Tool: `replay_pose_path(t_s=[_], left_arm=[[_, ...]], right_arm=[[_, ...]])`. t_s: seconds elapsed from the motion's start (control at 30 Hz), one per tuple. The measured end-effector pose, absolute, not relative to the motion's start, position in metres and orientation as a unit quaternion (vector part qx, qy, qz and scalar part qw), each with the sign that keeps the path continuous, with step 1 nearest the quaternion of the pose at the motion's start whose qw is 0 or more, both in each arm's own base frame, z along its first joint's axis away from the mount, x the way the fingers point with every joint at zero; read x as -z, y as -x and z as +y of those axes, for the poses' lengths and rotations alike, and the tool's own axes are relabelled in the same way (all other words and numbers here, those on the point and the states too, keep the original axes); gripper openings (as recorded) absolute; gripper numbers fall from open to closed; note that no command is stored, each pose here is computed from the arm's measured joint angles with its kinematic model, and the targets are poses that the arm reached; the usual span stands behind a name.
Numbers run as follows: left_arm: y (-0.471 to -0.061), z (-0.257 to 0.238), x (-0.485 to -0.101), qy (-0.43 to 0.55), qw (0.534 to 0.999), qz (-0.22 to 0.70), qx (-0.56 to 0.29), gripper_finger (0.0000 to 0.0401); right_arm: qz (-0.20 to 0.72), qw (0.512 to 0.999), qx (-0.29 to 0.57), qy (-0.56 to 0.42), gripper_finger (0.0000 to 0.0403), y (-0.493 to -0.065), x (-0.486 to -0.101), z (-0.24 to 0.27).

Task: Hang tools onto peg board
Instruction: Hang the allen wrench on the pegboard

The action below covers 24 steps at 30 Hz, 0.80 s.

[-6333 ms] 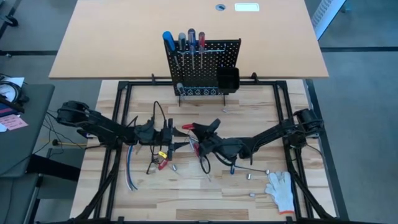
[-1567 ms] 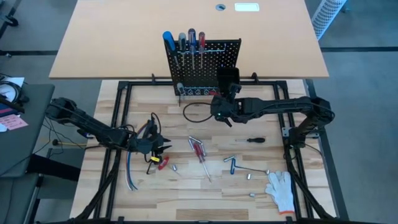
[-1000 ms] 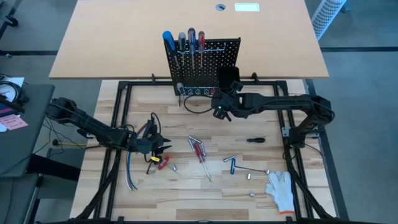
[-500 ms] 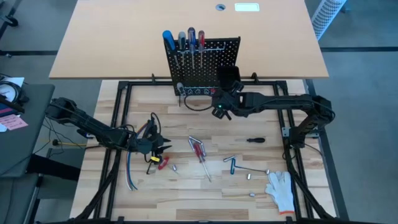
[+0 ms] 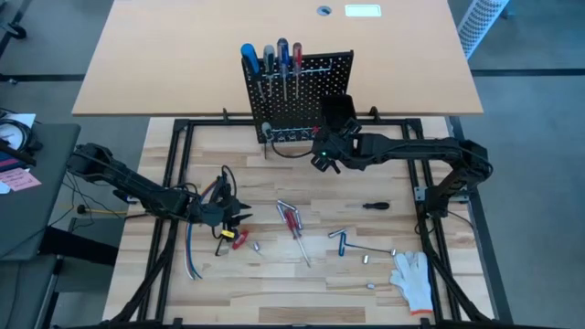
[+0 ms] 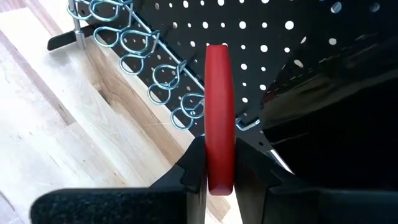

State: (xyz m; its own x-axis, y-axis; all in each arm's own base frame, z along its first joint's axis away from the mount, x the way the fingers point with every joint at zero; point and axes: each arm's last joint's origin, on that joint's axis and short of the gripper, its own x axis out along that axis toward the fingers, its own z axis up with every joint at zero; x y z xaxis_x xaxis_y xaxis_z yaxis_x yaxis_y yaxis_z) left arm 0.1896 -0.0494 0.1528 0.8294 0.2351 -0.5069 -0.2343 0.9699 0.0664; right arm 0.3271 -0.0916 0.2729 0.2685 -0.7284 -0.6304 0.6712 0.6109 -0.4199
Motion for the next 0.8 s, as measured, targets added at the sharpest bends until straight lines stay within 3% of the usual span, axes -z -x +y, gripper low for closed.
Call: replay_pose_path(t_s=[0.8], left_arm=[[-0.1896, -0.0494, -0.1528, -0.001, 0.956, 0.265, -0.123, 0.0107]], right_arm=[[0.413, 0.793, 0.448, 0.036, 0.0064, -0.3272, -0.2722, -0.0915]])
